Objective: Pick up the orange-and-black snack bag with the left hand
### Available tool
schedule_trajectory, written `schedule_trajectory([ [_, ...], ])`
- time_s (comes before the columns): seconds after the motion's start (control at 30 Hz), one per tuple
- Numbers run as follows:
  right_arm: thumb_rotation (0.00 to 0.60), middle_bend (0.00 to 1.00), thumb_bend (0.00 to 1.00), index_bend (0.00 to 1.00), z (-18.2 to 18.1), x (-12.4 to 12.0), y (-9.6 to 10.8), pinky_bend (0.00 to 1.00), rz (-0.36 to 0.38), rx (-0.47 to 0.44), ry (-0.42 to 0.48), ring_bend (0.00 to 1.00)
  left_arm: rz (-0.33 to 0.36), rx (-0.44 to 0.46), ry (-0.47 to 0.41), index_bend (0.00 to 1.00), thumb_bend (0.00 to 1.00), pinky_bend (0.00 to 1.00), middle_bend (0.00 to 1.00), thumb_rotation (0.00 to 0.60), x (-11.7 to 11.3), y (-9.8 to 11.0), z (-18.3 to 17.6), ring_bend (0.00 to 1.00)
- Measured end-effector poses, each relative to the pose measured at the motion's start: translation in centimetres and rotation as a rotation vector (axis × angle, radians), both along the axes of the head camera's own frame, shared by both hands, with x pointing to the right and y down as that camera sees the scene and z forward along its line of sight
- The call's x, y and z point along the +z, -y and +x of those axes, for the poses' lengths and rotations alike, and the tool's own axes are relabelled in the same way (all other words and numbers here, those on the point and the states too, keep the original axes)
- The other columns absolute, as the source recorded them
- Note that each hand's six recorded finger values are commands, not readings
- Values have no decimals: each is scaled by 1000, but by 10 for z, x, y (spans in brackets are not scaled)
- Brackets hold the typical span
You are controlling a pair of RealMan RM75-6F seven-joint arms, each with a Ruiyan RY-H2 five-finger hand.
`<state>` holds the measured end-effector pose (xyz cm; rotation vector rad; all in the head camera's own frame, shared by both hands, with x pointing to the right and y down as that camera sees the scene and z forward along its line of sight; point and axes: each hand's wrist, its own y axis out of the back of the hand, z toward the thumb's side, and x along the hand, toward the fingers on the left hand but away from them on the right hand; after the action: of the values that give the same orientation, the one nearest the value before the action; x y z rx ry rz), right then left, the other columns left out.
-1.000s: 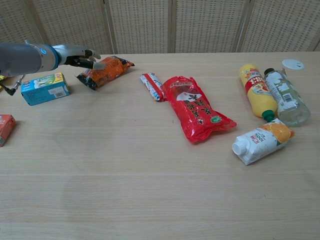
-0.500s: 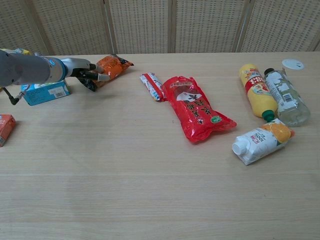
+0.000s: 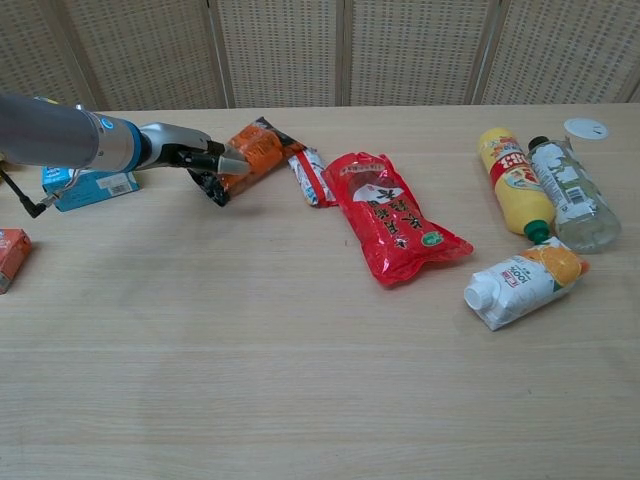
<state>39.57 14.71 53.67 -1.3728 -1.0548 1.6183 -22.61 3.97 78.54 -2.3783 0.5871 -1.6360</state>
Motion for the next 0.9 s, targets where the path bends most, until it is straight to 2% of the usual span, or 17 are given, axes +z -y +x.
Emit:
schedule_trajectory([
  [0.3, 144, 62, 324, 0, -2, -11, 1, 33, 28, -8, 1, 0, -116, 103, -114, 0, 371, 0, 0, 186, -59, -39, 4, 0],
  [0.5, 148, 62, 322, 0, -5, -15, 2, 34, 37, -14, 7, 0, -136, 126, -125, 0, 370, 0, 0, 186, -102, -55, -20, 0],
  [0.63, 145, 62, 323, 0, -5, -14, 1, 35, 33, -13, 20, 0, -71, 100, -139, 0, 369, 0, 0, 210, -122, -55, -34, 0],
  [0.73, 144, 62, 323, 0, -5, -11, 0, 34, 27, -14, 27, 0, 28, 77, -149, 0, 371, 0, 0, 215, -131, -47, -42, 0],
  [0.8, 146, 62, 322, 0, -6, -10, -1, 34, 25, -14, 36, 0, 100, 79, -142, 0, 371, 0, 0, 212, -135, -40, -46, 0],
  [0.9, 146, 62, 322, 0, -5, -9, -3, 34, 23, -15, 41, 0, 159, 113, -113, 0, 370, 0, 0, 212, -127, -33, -44, 0],
])
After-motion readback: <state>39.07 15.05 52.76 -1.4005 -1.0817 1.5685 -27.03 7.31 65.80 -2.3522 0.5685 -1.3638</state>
